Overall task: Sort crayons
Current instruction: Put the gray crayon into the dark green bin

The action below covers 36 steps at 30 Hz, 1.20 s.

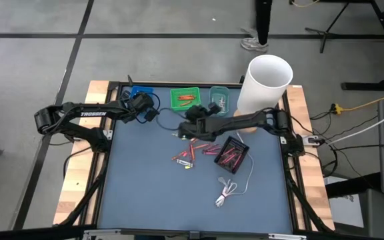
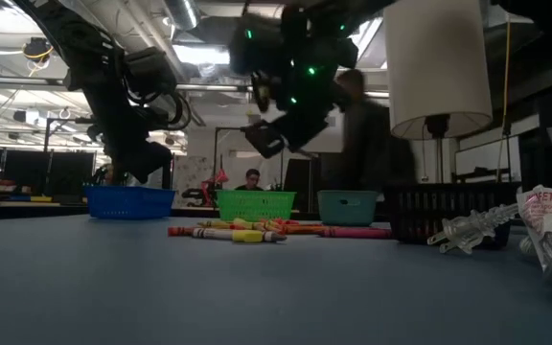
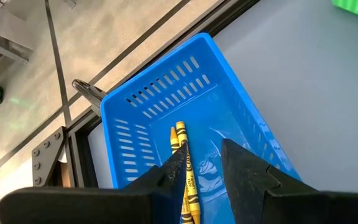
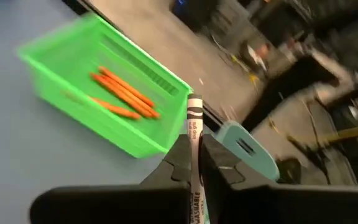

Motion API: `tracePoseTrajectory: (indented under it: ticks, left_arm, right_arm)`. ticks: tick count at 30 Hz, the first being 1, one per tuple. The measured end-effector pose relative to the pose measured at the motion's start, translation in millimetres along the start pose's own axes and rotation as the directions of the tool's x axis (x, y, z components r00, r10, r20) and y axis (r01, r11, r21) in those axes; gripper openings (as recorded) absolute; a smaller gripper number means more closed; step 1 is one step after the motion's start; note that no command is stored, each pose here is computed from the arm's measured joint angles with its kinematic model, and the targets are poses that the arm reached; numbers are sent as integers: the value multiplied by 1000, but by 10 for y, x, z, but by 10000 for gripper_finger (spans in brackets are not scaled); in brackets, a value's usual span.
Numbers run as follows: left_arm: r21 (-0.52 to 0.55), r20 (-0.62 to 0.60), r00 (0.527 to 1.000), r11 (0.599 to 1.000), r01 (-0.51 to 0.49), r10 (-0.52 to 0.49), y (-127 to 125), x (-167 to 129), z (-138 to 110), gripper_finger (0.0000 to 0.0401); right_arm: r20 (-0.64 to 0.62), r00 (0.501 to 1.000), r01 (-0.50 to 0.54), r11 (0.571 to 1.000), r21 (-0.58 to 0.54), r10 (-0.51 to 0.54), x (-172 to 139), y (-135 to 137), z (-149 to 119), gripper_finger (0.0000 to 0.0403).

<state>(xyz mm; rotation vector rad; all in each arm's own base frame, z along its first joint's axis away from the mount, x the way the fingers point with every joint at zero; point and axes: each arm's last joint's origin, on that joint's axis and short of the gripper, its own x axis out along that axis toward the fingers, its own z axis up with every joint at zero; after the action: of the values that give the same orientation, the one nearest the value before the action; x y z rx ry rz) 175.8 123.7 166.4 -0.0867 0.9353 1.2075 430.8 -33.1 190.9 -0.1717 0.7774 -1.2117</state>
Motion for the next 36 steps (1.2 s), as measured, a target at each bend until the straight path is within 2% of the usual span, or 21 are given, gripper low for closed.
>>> tracePoseTrajectory:
  ticks: [9,20,28,36]
  left_arm:
    - [0,0,1000,1000,0,0,0,0,0,85]
    - [0,0,1000,1000,1,-1,-1,0,0,85]
    - [0,-4,994,994,108,-108,-37,-4,13,85]
    - [3,45,989,990,141,-141,-71,-22,62,85]
  right_arm:
    - [-142,985,103,993,59,-93,441,-307,2,12]
    - [-324,946,56,992,111,-17,879,-569,23,34]
    - [-371,928,46,989,140,9,1012,-659,24,37]
    - [-370,929,44,989,141,12,1008,-654,25,37]
